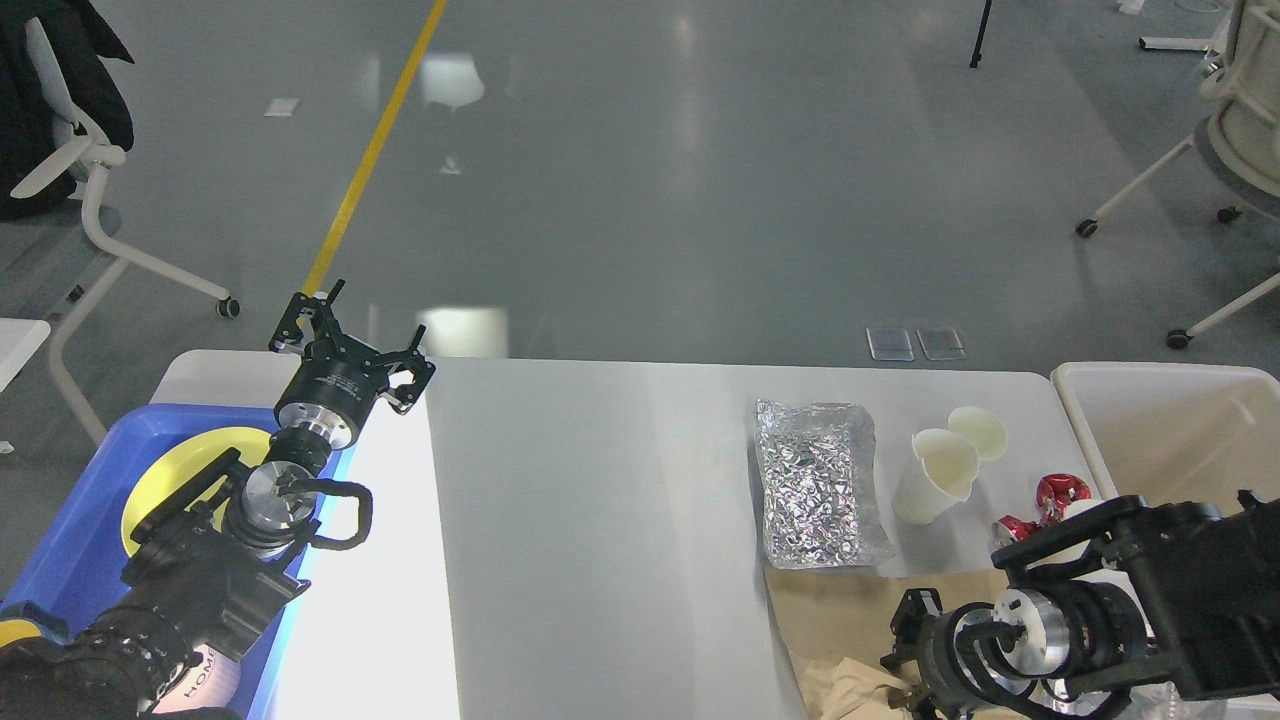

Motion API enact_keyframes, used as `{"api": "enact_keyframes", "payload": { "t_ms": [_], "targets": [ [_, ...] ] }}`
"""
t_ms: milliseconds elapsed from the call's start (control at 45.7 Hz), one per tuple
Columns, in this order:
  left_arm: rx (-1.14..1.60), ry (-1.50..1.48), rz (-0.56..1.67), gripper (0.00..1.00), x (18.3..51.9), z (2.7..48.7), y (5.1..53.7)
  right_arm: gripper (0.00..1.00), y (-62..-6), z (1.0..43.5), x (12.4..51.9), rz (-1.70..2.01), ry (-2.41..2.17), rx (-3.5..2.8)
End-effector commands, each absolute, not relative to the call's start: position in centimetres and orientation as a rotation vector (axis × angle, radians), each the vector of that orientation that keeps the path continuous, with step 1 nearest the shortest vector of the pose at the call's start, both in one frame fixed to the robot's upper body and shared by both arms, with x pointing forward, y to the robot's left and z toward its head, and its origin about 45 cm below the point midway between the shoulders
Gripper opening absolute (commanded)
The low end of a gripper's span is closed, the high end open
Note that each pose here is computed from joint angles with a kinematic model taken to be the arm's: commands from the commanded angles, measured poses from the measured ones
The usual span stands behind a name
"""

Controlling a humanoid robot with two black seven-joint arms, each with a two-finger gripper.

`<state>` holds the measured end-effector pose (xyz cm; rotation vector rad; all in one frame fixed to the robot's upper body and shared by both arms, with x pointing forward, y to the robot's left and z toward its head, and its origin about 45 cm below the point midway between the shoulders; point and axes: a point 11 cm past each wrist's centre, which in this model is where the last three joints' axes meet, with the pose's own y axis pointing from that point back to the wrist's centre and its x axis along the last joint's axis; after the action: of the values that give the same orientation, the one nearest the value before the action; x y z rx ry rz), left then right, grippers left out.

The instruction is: Tidy desktop

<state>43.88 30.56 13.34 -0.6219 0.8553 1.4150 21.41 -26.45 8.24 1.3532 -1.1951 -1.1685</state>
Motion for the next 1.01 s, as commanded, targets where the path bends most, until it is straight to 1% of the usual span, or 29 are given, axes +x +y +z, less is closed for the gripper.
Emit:
{"api": "enact_keyframes", "payload": {
  "t_ms": [0, 328, 547, 635, 788, 985],
  "targets": [
    [-0.622, 0.856, 1.415, 0.98, 43.9, 13.3, 30.6, 0.00, -26.4, 8.2, 21.5, -1.158, -1.197, 1.354],
    [-0.622, 0.856, 1.415, 0.98, 43.9, 13.3, 30.6, 0.00, -26.6, 9.0, 21.3, -1.143, -1.183, 1.351],
    [-0.622, 0.856, 1.415, 0.98, 43.9, 13.3, 30.6, 0.00, -28.1, 11.3, 21.2, -1.138, -1.160, 1.373],
    [-0.622, 0.854, 1.416, 0.98, 43.9, 13.4, 30.6, 0.00, -29.2, 13.0, 20.6, -1.114, -1.110, 1.386],
    [-0.621, 0.853, 1.416, 0.98, 43.9, 13.4, 30.6, 0.00, -31.8, 15.4, 22.2, -1.038, -1.092, 1.437],
    [-0.622, 0.854, 1.416, 0.98, 43.9, 13.4, 30.6, 0.00, -33.7, 22.3, 25.8, -0.827, -0.931, 1.633]
  ]
}}
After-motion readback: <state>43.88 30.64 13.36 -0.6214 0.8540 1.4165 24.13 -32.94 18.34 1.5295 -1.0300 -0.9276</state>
